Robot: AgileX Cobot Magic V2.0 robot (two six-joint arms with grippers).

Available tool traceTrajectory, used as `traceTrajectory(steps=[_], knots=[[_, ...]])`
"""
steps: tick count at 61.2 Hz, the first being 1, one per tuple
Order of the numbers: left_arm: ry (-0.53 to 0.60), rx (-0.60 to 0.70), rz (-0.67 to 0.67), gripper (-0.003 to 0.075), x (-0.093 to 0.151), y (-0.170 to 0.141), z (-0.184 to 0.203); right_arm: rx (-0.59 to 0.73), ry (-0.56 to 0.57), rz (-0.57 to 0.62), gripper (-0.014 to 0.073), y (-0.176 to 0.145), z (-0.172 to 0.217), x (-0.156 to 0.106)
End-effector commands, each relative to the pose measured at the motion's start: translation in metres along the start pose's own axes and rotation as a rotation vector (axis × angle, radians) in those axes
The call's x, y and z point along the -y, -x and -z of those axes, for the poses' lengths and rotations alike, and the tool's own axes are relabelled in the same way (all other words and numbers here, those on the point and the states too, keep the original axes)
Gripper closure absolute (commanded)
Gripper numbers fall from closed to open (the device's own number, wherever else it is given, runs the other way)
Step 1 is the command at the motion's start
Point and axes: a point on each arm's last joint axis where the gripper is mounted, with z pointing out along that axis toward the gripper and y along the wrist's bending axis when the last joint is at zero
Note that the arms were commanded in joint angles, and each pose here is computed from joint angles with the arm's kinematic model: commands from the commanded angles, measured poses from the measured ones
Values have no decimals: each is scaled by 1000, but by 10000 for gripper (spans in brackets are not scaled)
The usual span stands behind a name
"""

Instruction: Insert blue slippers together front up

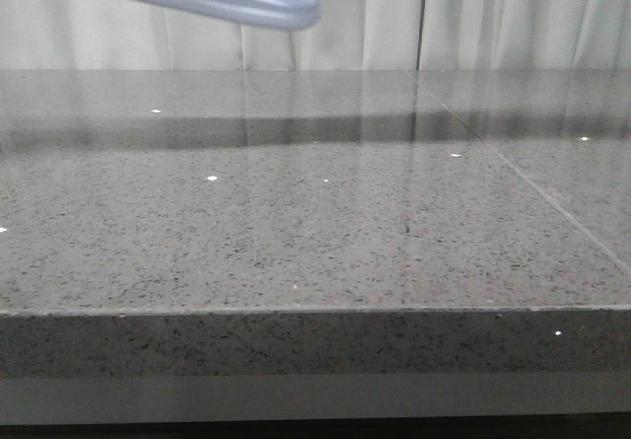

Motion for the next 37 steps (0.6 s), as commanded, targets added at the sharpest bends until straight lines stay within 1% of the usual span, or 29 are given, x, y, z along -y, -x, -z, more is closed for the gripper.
traceTrajectory(steps=[1, 8, 17, 29, 37], knots=[[-165, 26, -23, 739, 39, 0, 14, -12, 120, 39, 654, -2, 10, -30], [-204, 43, -10, 739, 43, 1, 13, -1, 141, 21, 654, 0, 6, -27], [-248, 27, -7, 739, 51, -2, 5, 12, 173, -3, 654, 4, 1, -21], [-272, -20, -18, 739, 61, -10, -10, 1, 207, -11, 654, 3, -11, -16], [-288, -28, -11, 739, 64, -11, -13, -16, 221, -12, 654, 1, -19, -18]])
